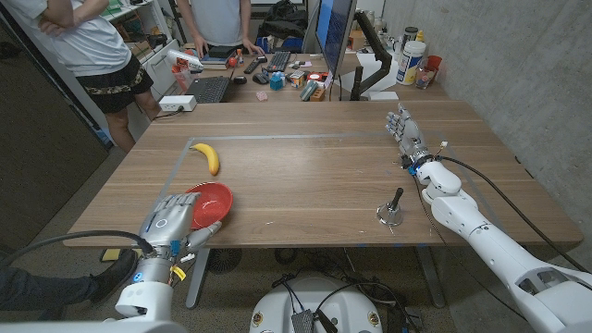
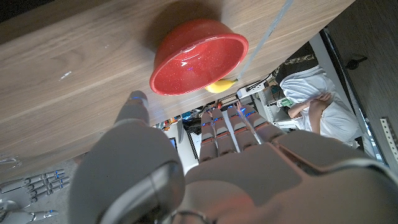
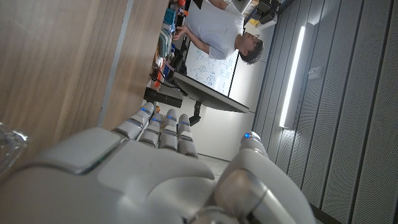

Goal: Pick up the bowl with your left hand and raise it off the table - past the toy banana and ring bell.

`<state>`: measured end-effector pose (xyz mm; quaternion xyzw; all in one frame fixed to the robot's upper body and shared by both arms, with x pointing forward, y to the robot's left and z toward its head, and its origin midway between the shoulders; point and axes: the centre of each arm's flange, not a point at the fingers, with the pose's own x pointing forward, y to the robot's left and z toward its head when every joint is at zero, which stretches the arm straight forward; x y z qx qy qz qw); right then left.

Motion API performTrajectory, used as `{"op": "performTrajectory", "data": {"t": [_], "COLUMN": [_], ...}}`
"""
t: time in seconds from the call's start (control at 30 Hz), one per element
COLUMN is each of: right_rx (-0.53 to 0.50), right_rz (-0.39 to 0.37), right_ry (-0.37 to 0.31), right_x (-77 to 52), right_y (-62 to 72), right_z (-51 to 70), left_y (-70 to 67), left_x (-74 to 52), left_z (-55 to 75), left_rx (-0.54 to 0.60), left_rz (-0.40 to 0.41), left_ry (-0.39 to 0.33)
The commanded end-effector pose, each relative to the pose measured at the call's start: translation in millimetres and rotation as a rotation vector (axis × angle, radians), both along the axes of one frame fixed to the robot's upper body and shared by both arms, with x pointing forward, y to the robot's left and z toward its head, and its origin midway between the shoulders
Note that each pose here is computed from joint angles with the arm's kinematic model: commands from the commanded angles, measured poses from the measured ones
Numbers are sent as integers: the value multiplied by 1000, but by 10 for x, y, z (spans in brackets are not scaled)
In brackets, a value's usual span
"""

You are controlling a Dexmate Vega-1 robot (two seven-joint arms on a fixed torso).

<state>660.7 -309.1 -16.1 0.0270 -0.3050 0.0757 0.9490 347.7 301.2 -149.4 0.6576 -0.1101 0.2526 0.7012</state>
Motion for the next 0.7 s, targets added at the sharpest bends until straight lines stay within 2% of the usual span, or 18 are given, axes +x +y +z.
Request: {"op": "performTrajectory", "data": {"t": [0.03,0.3,0.7], "right_rx": [2,0,1], "right_rz": [-4,-4,-2], "right_ry": [3,6,10], "right_x": [0,7,29], "right_y": [-23,-19,-3], "right_z": [-1,-4,-22], "left_y": [-24,-47,-114], "left_x": [91,150,183], "left_z": [-51,-104,-122], "left_rx": [-5,1,75], "left_rz": [-5,1,45], "left_ry": [15,33,29]}}
